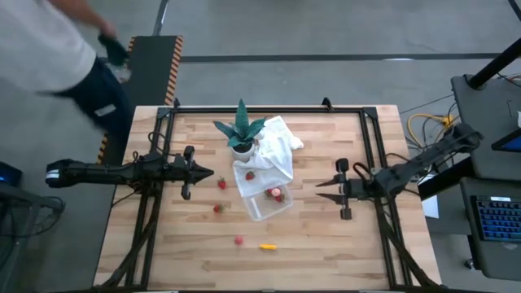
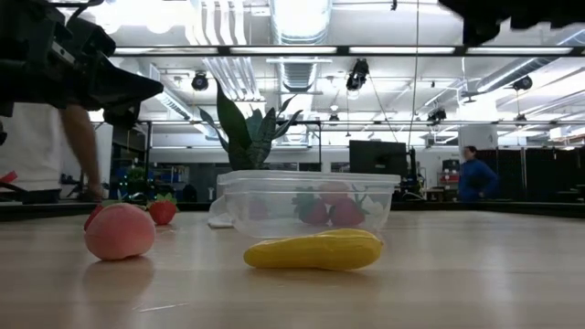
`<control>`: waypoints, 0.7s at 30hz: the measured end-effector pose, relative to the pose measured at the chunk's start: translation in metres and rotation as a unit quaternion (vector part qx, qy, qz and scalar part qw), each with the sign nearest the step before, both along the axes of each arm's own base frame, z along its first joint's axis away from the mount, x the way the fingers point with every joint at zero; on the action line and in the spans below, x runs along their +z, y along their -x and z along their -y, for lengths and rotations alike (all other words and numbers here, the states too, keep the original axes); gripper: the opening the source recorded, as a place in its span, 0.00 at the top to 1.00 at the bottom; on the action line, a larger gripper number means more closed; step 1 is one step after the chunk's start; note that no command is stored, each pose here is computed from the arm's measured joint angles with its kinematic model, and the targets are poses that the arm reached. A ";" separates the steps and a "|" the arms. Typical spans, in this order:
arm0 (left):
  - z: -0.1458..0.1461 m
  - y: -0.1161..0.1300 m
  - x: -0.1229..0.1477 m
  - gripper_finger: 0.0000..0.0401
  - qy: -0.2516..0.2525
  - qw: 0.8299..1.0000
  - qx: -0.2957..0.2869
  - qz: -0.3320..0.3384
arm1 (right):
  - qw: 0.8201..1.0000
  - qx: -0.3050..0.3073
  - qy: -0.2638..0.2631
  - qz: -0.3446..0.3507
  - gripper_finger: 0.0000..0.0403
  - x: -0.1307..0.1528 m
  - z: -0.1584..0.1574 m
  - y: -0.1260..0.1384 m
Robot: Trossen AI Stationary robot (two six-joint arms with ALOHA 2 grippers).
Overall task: Pick and placing Produce into tupperware
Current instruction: Put the strawberry into the transparent bin
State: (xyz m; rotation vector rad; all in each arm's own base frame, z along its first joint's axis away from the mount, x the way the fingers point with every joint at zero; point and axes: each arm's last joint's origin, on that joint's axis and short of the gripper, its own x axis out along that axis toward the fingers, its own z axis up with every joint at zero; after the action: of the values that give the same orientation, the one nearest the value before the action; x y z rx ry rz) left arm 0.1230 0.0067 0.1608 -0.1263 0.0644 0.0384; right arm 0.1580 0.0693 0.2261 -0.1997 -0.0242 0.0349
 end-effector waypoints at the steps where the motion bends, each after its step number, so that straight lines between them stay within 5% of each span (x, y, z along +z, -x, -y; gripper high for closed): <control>1: 0.000 0.000 0.000 1.00 0.000 1.000 0.000 0.001 | 1.000 -0.015 0.001 -0.003 0.74 -0.005 0.002 -0.001; 5: 0.000 0.000 0.007 1.00 -0.021 0.999 -0.001 0.034 | 0.996 -0.087 -0.004 -0.021 0.69 -0.018 0.013 -0.005; 12: -0.002 -0.003 0.017 0.98 -0.057 0.995 0.028 0.080 | 0.991 -0.128 -0.001 -0.025 0.60 -0.019 0.024 -0.012; 21: -0.006 -0.035 0.049 0.65 -0.085 0.993 0.069 0.037 | 0.987 -0.160 0.029 -0.004 0.57 0.003 0.033 -0.021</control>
State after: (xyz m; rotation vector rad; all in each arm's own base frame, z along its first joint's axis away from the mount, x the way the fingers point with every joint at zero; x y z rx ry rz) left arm 0.1577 0.0129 0.2095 0.0385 -0.0212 0.1775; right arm 0.1791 0.0364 0.2290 -0.2592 0.0167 -0.2853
